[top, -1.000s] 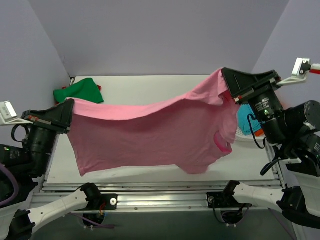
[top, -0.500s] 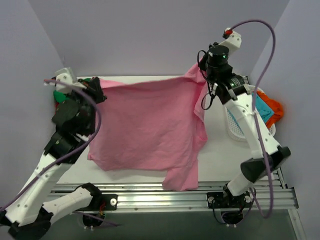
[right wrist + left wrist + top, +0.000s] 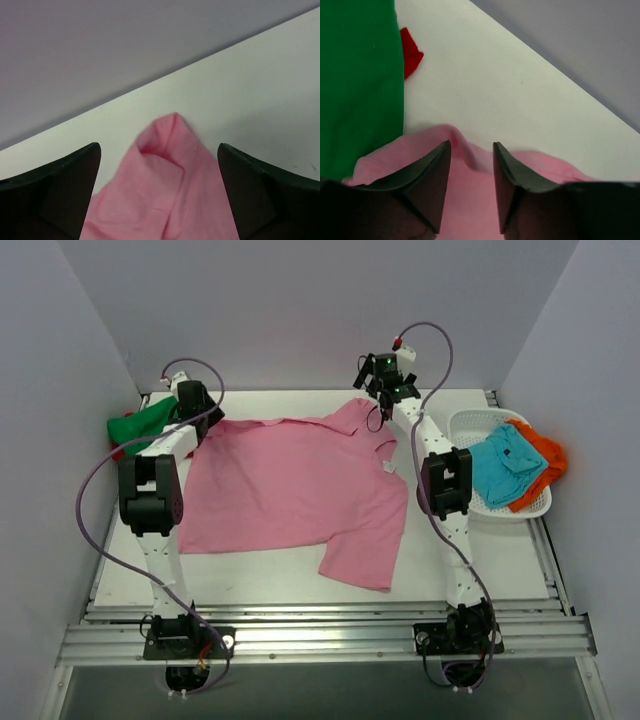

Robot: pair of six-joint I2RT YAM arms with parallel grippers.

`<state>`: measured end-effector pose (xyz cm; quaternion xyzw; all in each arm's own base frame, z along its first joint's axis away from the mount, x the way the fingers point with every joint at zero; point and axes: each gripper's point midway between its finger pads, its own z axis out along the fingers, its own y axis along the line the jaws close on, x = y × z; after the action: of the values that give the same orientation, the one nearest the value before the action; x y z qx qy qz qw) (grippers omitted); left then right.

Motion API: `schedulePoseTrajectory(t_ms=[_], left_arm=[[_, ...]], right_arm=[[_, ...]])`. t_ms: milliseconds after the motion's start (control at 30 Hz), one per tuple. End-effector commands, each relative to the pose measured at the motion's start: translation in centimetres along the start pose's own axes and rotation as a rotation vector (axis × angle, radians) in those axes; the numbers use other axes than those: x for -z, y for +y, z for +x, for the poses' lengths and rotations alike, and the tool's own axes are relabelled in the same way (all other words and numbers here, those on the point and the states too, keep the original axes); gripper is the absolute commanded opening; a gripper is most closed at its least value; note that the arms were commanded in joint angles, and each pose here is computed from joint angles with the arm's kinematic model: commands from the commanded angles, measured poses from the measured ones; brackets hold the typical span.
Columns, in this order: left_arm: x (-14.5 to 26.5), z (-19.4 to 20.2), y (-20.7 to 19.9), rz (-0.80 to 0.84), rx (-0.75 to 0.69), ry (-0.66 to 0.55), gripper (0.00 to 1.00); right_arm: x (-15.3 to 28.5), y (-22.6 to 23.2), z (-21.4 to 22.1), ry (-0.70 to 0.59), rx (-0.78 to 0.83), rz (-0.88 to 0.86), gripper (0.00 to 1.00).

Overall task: Fold and stack the t-shirts
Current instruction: Flatten the tshirt out

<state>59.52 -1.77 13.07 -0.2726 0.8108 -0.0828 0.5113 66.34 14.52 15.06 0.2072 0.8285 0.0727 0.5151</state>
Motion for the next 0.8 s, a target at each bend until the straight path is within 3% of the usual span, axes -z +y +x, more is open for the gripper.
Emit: schedulePoseTrajectory(t_ms=[0,33,67,267,400,700,767], left_arm=[[-2.3,-7.5,-4.8,0.216,0.102,-0.114,0.53],[-3.0,-8.5,-3.7,0.204,0.119,-0.122,0.91],[-3.2,-9.4,-3.1,0.196,0.135,-0.131,0.94],[0.9,-14.2,-4.2,0.249,0.160,-0.246,0.94],[6.1,-15.7,-5.5,0.280,0.166,-0.321,0.94],[9.1,-8.6,-1.8,0.207,0.137,-0.250,0.94],[9.7,-6.8,-2.9,0.237,0.127,-0.237,0.94]], right_arm=[[2.5,4.0,-8.3,-0.199,-0.081,-0.130,1.00],[3.0,4.4,-9.3,-0.239,-0.101,-0.147,1.00],[3.8,4.2,-9.3,-0.249,-0.101,-0.147,1.00],[11.2,5.6,-13.8,-0.439,-0.077,-0.136,1.00],[11.6,5.6,-10.4,-0.375,-0.093,-0.175,1.00],[5.9,5.8,-0.7,-0.152,-0.090,-0.206,0.97],[4.6,5.4,0.8,-0.119,-0.084,-0.195,0.96]])
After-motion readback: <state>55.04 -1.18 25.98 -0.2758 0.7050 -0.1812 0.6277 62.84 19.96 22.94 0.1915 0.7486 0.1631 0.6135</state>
